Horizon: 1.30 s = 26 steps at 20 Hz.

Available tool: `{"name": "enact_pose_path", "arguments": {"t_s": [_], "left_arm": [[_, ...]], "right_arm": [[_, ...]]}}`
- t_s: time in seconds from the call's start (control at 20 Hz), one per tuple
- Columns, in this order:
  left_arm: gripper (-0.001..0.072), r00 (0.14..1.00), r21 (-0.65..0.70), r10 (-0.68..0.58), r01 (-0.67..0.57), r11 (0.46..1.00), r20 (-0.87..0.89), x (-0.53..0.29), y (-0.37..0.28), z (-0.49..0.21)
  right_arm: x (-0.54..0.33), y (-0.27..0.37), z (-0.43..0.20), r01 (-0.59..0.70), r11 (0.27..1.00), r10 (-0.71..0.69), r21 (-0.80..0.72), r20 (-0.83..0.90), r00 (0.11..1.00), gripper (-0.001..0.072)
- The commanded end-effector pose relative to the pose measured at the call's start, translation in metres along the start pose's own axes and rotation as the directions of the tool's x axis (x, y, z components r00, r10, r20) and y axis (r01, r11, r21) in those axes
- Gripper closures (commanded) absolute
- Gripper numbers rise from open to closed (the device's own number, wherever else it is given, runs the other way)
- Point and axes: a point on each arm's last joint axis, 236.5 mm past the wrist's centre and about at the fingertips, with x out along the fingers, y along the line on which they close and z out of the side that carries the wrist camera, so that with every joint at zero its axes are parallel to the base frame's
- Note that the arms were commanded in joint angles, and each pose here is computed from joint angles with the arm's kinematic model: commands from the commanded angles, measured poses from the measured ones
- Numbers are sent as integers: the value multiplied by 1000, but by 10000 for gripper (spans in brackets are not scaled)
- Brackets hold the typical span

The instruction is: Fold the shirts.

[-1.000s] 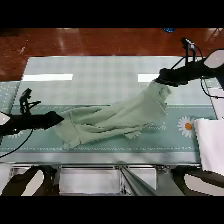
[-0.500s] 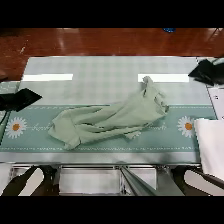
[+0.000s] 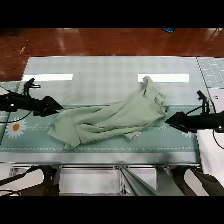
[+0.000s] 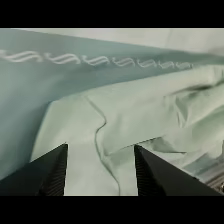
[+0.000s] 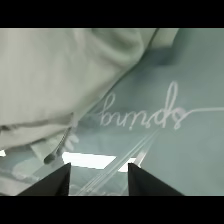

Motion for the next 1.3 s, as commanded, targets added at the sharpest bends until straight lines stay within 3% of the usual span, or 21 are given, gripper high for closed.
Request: {"name": "enact_pose_path", "arguments": {"t_s": [0.0,0.35,0.5,0.65,0.9,1.1,1.15,1.2,1.25], "left_arm": [[200,998,49,4,-1,999,-60,40,1,0],[200,995,227,96,-90,970,-14,39,-19,33],[200,989,220,133,-143,965,61,10,-17,64],[200,974,206,225,-224,953,19,12,10,60],[201,968,198,110,-66,978,-223,57,-5,16],[206,918,237,116,-26,971,-379,83,-18,-21],[341,910,266,120,-11,964,-396,84,-22,-26],[599,904,296,121,7,955,-411,84,-28,-29],[684,902,313,122,15,950,-414,82,-33,-28]], "right_arm": [[10,4,-34,-48,999,49,12,-79,996,304],[10,4,-35,-51,999,52,17,-84,995,304],[11,3,-34,-48,999,49,17,-77,996,304],[11,2,-27,-41,999,42,20,-51,998,303],[11,1,-25,-38,999,39,33,-40,998,303],[11,1,-24,-36,999,37,32,-38,999,304],[11,1,-24,-35,999,36,32,-35,999,303],[11,0,-24,-35,999,36,32,-34,999,304],[11,0,-24,-35,999,36,32,-37,999,303]]}}
